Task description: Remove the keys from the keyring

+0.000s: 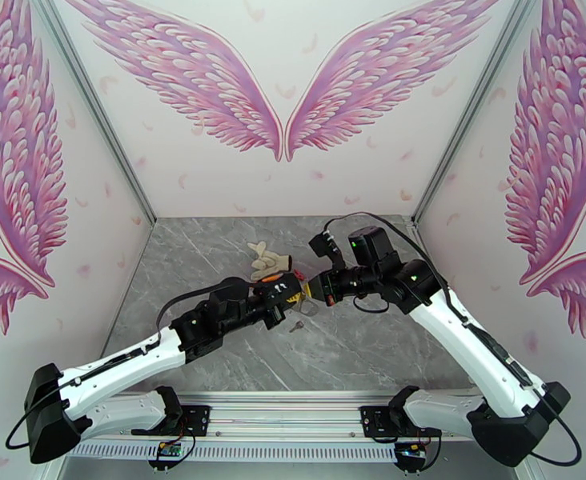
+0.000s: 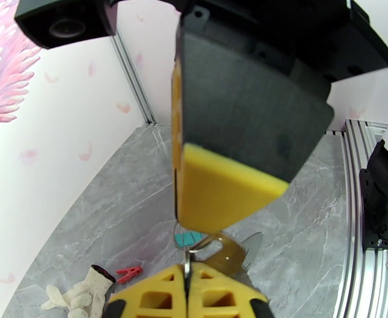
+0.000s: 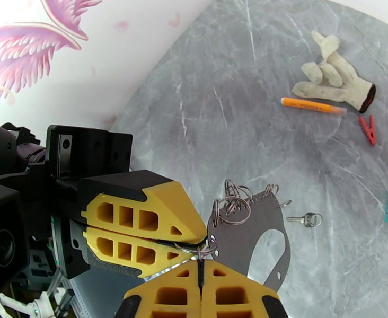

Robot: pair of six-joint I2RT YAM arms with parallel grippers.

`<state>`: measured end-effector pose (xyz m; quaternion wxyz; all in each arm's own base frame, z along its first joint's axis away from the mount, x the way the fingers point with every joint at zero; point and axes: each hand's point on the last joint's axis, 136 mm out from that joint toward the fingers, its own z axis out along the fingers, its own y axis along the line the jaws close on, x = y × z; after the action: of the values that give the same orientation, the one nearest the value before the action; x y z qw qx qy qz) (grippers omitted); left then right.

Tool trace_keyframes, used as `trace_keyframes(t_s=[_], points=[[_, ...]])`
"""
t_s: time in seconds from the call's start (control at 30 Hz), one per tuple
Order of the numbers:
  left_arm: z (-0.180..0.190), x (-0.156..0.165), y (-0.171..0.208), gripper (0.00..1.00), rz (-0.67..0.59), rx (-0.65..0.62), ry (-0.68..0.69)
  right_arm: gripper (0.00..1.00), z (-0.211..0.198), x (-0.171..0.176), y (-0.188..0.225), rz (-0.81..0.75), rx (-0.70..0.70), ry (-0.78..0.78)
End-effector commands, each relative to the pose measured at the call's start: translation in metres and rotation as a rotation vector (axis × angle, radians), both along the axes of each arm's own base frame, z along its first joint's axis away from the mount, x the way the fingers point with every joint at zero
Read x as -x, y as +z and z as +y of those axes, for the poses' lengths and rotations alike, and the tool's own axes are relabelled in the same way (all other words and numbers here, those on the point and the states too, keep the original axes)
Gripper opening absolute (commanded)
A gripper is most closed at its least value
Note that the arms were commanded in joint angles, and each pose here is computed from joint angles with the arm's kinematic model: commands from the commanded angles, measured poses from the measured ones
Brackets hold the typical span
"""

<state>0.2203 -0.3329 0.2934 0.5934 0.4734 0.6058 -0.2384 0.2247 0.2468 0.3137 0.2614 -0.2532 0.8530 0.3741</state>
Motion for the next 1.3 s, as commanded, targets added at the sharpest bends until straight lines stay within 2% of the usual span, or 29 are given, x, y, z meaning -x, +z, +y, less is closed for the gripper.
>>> trace_keyframes(t_s=[0.0,0.17,0.27,0.47,0.57,0.83,0.97,1.1,1.27], points=[[0.008,0.001,0.023,0.02,-0.114,0.098,0.002,0.00,-0.010,-0.002,0.006,-0.067,0.021,-0.034],[0.012,0.004,0.026,0.01,-0.185,0.161,-0.006,0.00,-0.006,0.003,0.019,-0.105,-0.028,-0.006],[0.009,0.002,0.014,0.02,-0.160,0.162,-0.013,0.00,-0.007,0.003,0.031,-0.131,-0.050,-0.009],[0.006,-0.014,-0.015,0.05,-0.049,0.141,0.063,0.00,0.002,0.009,0.035,-0.094,-0.098,0.029],[0.004,-0.016,-0.021,0.15,-0.019,0.111,0.068,0.00,0.002,0.007,0.027,-0.074,-0.070,0.024],[0.010,-0.008,-0.007,0.25,0.048,0.062,0.063,0.00,0.001,0.000,0.009,-0.023,-0.011,-0.003],[0.013,0.011,-0.005,0.34,0.100,0.044,-0.007,0.00,0.001,-0.001,0.007,-0.010,-0.008,-0.010],[0.013,0.022,-0.004,0.36,0.153,-0.013,-0.046,0.00,0.002,-0.001,0.007,-0.005,-0.015,-0.008],[0.009,0.014,0.005,0.37,0.178,-0.024,-0.019,0.00,0.005,-0.001,0.008,-0.002,-0.031,-0.004]])
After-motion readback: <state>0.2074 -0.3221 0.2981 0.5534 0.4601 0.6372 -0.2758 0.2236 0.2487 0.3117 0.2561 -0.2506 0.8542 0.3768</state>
